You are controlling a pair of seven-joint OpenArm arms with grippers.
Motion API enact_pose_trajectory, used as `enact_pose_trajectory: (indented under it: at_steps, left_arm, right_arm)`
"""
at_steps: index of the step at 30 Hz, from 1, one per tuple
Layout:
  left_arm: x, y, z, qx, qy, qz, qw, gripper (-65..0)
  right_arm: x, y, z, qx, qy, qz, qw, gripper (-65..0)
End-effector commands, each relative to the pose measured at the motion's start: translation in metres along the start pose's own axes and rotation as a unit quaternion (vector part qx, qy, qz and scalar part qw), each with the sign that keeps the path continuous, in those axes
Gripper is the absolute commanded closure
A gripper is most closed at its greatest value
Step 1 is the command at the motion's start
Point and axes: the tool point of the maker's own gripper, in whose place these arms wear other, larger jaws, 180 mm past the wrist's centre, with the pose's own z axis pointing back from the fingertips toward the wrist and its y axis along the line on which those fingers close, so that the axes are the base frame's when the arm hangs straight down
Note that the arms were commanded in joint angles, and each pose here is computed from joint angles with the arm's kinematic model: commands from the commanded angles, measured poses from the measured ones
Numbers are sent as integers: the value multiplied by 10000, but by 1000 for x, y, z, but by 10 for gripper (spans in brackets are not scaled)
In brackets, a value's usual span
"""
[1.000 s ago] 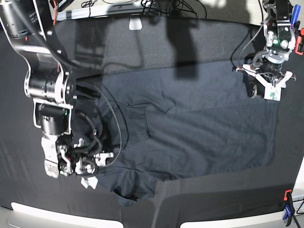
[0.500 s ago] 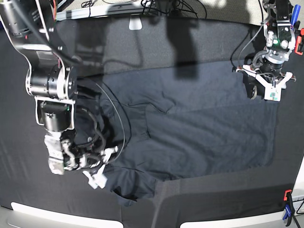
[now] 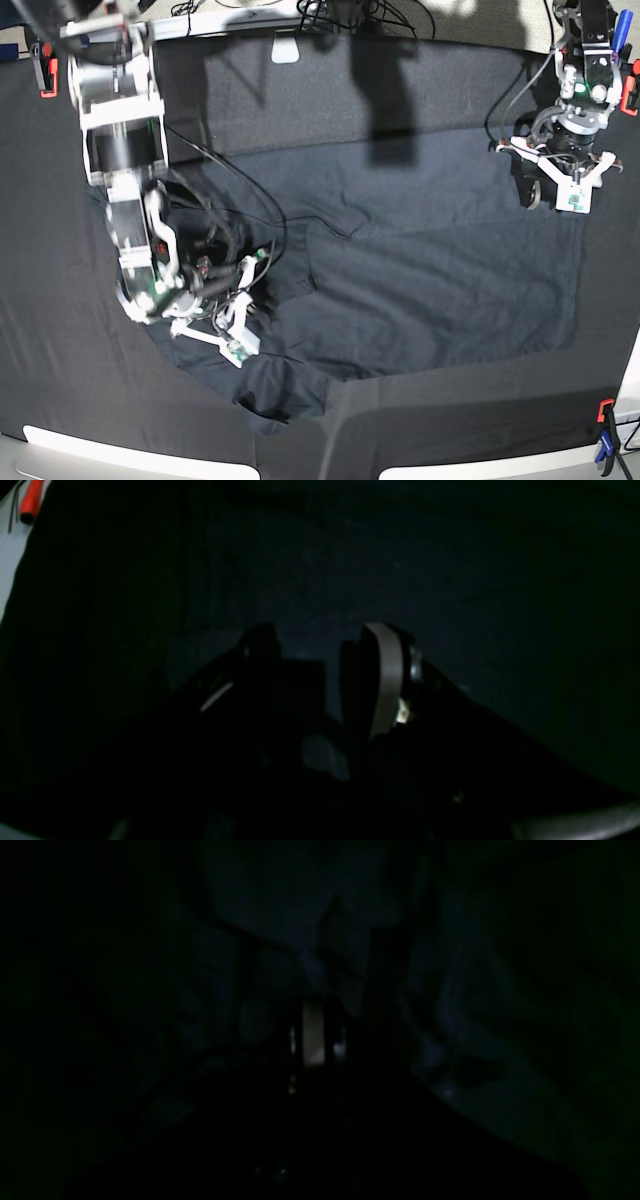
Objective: Layout the t-shirt on the table in an organized manner, then fold the t-shirt properly
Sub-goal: 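Lift the right gripper from the shirt and move it toward the collar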
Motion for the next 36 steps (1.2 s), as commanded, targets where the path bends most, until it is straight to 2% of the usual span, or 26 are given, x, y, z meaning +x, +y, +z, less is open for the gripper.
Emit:
enact_pose_trajectory:
  at_steps: [1,11,20,23,32,36]
  left_arm:
    - [17,5,0,39,-283,-41,9996,-249]
    - [17,5,0,37,-281,-41,9996,-249]
    - [17,5,0,38,-281,-41,9996,-249]
    - [17,5,0,39,-285,-41,9996,-249]
    - [17,5,0,39,-289,-41,9996,-249]
    - [17,5,0,39,-289,-41,9996,-249]
  right_arm:
    - [17,-5,10,-95,-298,116,9994,-5]
    - [-8,64,35,191,-642,347,9971,-5]
    - [-26,108,55,413,-702,400,9959,-5]
    - [-30,117,61,461,-709,410,9956,-5]
    - [-68,123,66,554,-285,460,9970,-5]
    - [-70,127,67,637,-291,386,9968,-5]
